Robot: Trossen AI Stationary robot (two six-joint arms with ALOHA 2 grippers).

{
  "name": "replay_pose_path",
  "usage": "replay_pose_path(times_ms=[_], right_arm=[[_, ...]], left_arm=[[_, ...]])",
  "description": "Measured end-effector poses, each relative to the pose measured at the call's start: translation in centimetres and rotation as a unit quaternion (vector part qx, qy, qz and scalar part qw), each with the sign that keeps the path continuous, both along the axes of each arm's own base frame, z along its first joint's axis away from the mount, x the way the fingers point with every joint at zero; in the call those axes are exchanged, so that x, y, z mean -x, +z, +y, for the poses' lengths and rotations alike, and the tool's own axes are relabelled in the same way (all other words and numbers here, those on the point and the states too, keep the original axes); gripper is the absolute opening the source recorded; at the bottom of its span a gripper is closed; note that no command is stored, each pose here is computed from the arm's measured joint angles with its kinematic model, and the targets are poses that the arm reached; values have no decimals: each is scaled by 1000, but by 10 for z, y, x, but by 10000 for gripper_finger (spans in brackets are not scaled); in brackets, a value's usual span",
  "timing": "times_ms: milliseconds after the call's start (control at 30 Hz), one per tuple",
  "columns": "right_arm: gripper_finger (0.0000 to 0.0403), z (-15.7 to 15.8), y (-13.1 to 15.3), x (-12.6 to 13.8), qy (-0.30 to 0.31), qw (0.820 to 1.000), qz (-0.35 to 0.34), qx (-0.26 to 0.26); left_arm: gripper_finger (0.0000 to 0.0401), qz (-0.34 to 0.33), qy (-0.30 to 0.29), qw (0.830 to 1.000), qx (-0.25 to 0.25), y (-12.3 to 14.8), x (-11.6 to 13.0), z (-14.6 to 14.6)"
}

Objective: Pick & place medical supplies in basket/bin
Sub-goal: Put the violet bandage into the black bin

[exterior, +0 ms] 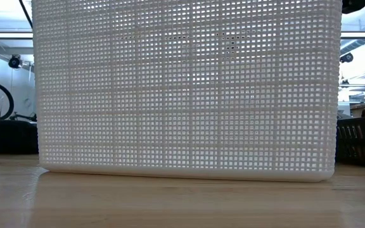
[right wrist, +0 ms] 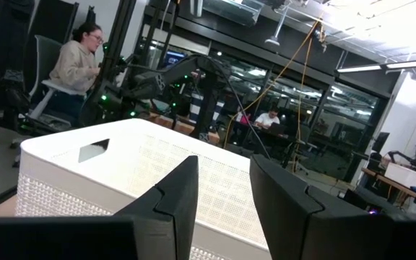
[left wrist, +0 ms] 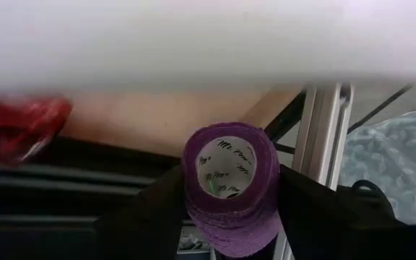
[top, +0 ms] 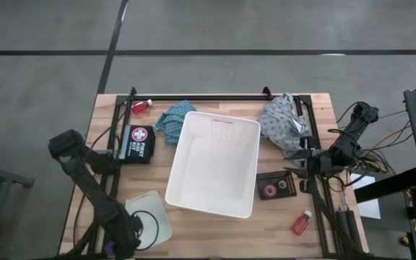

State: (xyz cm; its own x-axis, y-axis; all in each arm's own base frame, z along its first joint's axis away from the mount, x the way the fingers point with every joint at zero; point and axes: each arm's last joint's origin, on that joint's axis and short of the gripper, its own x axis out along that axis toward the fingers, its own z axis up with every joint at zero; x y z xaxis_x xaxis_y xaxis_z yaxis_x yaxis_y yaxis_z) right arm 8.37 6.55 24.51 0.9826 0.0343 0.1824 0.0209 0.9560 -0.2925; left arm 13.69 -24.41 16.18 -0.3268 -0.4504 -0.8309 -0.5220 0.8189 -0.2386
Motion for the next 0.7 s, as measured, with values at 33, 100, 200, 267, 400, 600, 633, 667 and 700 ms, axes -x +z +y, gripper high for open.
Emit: replay_pose_path(times_ms=[33, 100, 200, 267, 400, 600, 633, 667, 700], right_arm=[[122, 0, 0, 0, 0, 1000, 0, 0], [125, 0, 0, 0, 0, 1000, 0, 0], [128, 0, 0, 0, 0, 1000, 0, 0], [130, 0, 0, 0, 0, 1000, 0, 0], [127, 0, 0, 0, 0, 1000, 0, 0], [119, 0, 0, 0, 0, 1000, 0, 0], [118, 0, 0, 0, 0, 1000, 0, 0], [118, 0, 0, 0, 1, 1000, 0, 0], [117, 0, 0, 0, 0, 1000, 0, 0]], left_arm=[[198, 1, 2, 1000, -2, 3, 0, 1], [198, 4, 6, 1000, -4, 9, 1, 3], [198, 3, 23, 1000, -2, 19, 2, 7], [198, -9, 33, 999, -6, 26, 3, 12], [198, -57, 54, 997, 7, 44, 2, 21], [199, -150, 146, 978, 18, 78, 4, 40], [199, -173, 162, 971, 21, 84, 4, 43], [199, -198, 177, 964, 26, 90, 4, 46], [199, -224, 192, 955, 32, 95, 4, 49]])
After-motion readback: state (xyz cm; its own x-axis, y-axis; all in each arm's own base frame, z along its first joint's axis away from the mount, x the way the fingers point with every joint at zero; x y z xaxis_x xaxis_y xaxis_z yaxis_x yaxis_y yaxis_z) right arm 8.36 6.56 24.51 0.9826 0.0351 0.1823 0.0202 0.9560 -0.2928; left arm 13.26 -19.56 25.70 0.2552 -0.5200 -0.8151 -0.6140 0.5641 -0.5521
